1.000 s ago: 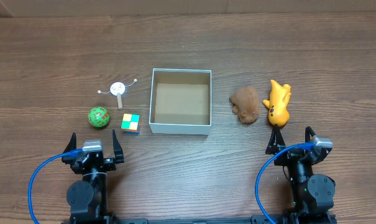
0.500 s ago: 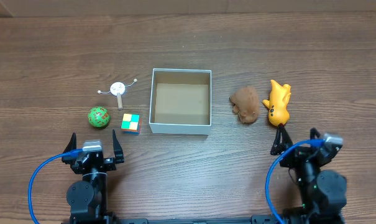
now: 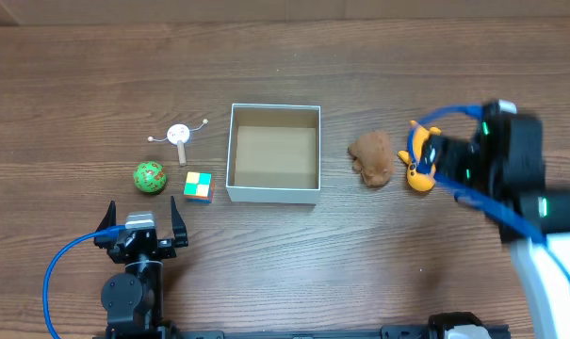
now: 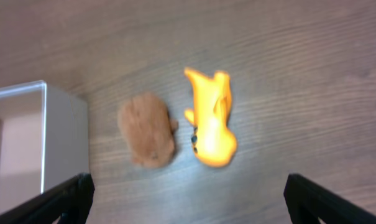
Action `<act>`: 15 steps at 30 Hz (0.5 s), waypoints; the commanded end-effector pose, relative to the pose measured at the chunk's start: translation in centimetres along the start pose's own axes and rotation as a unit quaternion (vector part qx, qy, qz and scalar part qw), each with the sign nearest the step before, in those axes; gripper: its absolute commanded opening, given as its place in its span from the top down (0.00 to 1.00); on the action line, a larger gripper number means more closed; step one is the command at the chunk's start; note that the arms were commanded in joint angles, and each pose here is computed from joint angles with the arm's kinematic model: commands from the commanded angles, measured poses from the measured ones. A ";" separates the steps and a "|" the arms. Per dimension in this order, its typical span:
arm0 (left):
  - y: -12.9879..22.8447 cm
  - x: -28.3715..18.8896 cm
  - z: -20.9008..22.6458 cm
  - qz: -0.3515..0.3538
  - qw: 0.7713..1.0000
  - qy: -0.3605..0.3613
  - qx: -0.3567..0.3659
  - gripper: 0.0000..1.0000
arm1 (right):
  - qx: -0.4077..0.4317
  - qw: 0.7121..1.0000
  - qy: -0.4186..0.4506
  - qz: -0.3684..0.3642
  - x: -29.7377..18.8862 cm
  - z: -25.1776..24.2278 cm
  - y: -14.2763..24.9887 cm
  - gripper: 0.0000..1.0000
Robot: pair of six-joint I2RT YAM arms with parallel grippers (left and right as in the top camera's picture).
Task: Pack container
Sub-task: 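Reach the right gripper over the brown plush hamster and grasp it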
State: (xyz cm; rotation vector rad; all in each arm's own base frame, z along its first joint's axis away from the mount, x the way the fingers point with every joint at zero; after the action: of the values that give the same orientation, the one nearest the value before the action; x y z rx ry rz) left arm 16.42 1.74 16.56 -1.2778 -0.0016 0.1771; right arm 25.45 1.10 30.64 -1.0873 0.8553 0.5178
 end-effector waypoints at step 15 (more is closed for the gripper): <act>0.1 0.0 -0.3 -0.003 1.000 0.008 0.010 0.00 | -0.099 0.990 -0.082 0.054 6.4 5.8 -4.9 0.00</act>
State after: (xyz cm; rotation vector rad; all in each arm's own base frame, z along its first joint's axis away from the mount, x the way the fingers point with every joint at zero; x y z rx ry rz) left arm 16.43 1.74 16.57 -1.2778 -0.0022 0.1766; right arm 34.18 3.30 28.63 -1.1071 0.7978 0.7370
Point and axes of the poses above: each gripper's point midway between its finger pads, its own x axis out along the fingers, its own z axis along the line the jaws close on, y = z × x, the point moved 8 cm from there along -x, back along the fingers, and after that the axes turned 10 degrees about x, right-handed, at the moved point
